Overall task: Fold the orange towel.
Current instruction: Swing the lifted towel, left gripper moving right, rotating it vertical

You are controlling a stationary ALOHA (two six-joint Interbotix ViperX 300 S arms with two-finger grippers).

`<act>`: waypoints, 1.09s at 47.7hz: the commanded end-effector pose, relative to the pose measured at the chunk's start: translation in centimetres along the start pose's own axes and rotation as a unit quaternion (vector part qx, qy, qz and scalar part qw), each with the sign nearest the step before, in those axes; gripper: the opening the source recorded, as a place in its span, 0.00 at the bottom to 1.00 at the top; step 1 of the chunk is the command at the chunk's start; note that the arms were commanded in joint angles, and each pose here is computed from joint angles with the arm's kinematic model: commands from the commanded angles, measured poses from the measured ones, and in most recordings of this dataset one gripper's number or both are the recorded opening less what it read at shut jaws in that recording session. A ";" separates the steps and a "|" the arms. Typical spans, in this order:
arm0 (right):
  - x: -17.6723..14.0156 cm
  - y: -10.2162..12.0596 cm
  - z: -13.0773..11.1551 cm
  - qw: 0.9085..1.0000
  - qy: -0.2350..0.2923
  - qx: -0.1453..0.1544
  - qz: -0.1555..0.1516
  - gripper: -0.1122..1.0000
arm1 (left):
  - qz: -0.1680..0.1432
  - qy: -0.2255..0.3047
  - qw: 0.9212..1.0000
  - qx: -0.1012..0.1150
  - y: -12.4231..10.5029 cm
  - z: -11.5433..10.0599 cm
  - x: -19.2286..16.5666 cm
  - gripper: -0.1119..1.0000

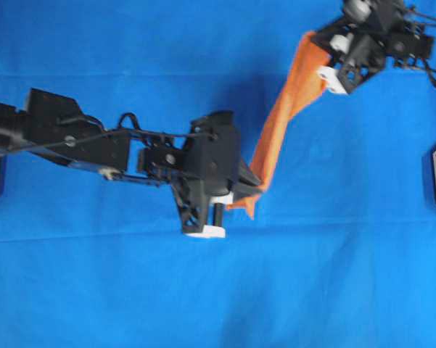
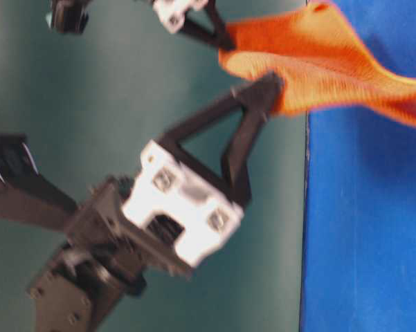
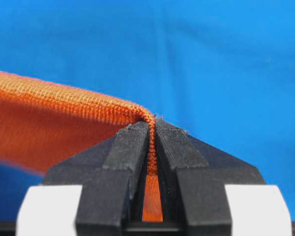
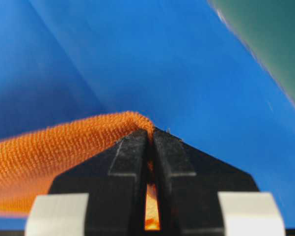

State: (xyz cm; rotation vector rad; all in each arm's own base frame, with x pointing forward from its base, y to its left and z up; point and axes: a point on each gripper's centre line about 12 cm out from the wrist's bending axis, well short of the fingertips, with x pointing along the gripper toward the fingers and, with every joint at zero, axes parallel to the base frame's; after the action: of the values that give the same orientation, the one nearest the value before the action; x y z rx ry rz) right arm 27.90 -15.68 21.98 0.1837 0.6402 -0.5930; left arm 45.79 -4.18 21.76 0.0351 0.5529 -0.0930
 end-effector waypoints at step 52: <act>-3.3 -3.3 -1.0 0.998 -0.012 0.011 -0.054 0.12 | -0.003 -0.144 0.984 0.109 -2.5 8.7 8.4 0.12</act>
State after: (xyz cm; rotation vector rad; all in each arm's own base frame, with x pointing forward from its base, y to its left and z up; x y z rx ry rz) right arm 24.14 -15.87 22.45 0.1615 0.6405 -0.6665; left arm 56.34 -6.32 21.86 0.2278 0.3428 -0.1469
